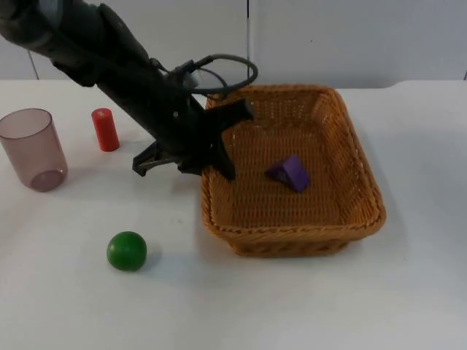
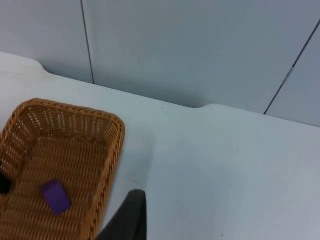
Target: Pick up the basket with the left hand and place the triangular block into the basket with the right hand.
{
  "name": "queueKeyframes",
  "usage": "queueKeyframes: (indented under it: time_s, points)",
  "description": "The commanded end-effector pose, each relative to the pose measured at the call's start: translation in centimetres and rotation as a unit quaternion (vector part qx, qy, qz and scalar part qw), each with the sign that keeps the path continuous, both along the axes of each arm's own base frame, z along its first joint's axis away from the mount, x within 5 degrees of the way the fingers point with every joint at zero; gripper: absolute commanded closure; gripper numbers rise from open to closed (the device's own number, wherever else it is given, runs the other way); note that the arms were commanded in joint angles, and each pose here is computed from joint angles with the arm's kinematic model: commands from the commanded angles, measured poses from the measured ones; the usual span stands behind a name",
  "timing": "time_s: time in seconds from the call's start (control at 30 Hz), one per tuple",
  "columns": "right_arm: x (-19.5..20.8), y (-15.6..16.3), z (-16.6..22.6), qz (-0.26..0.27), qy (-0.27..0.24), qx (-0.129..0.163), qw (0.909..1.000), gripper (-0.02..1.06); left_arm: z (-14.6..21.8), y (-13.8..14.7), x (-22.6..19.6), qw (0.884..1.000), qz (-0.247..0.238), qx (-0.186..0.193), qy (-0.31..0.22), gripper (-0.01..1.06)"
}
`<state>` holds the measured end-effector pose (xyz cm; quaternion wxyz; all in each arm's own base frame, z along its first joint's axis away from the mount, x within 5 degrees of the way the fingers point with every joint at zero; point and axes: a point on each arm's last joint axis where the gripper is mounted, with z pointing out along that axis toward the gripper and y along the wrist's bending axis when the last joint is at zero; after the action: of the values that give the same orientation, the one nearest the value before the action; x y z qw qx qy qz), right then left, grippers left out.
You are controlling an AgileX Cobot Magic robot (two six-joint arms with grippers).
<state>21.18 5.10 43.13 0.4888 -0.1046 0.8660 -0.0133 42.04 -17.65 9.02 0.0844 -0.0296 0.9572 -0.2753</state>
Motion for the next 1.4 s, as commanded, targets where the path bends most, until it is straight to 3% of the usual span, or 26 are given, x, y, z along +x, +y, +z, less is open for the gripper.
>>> queueKeyframes:
  time_s: [0.0, 0.3, 0.53, 0.63, 0.7, 0.8, 0.83, 0.97, 1.03, 1.2, 1.37]
  points:
    - [-0.2, -0.2, 0.3, -0.003, -0.005, 0.005, 1.0, 0.0, 0.5, -0.2, 0.0, 1.0, -0.004, -0.012, 0.001, 1.05]
    - [-0.3, -0.2, 0.3, -0.004, 0.0, 0.006, 1.0, 0.0, 0.0, -0.2, -0.1, 1.0, -0.01, -0.008, 0.008, 1.05]
    - [-0.3, -0.2, 0.3, -0.004, 0.0, 0.006, 1.0, 0.0, -0.1, -0.1, -0.1, 1.0, 0.012, -0.01, 0.026, 1.05]
    - [-0.3, -0.2, 0.3, -0.004, 0.001, 0.005, 1.0, 0.0, -0.1, -0.1, -0.3, 0.999, 0.012, -0.012, 0.034, 0.99]
    - [-0.3, -0.2, 0.3, -0.003, 0.001, 0.004, 1.0, 0.0, 0.0, -0.2, -0.4, 0.999, 0.008, -0.011, 0.037, 0.87]
    - [-0.3, -0.2, 0.3, -0.003, 0.001, 0.004, 1.0, 0.0, 0.4, 0.0, -0.5, 0.999, -0.011, 0.001, 0.03, 0.57]
    - [-0.3, -0.2, 0.3, -0.003, 0.001, 0.004, 1.0, 0.0, 0.4, 0.0, -0.5, 0.999, -0.011, 0.001, 0.03, 0.57]
    - [-0.3, -0.2, 0.3, -0.003, 0.001, 0.004, 1.0, 0.0, 2.1, 0.2, -0.5, 0.999, -0.029, 0.014, 0.006, 0.06]
    - [-0.3, -0.2, 0.3, -0.003, 0.001, 0.004, 1.0, 0.0, 2.5, 0.3, -0.5, 0.999, -0.032, 0.016, 0.002, 0.0]
    - [-0.3, -0.2, 0.3, -0.003, 0.001, 0.004, 1.0, 0.0, 4.1, 0.5, -0.7, 0.998, -0.049, 0.028, -0.014, 0.0]
    - [-0.3, -0.2, 0.2, -0.004, 0.002, 0.003, 1.0, 0.0, 6.3, 1.4, -1.4, 0.994, -0.069, 0.077, -0.022, 0.0]
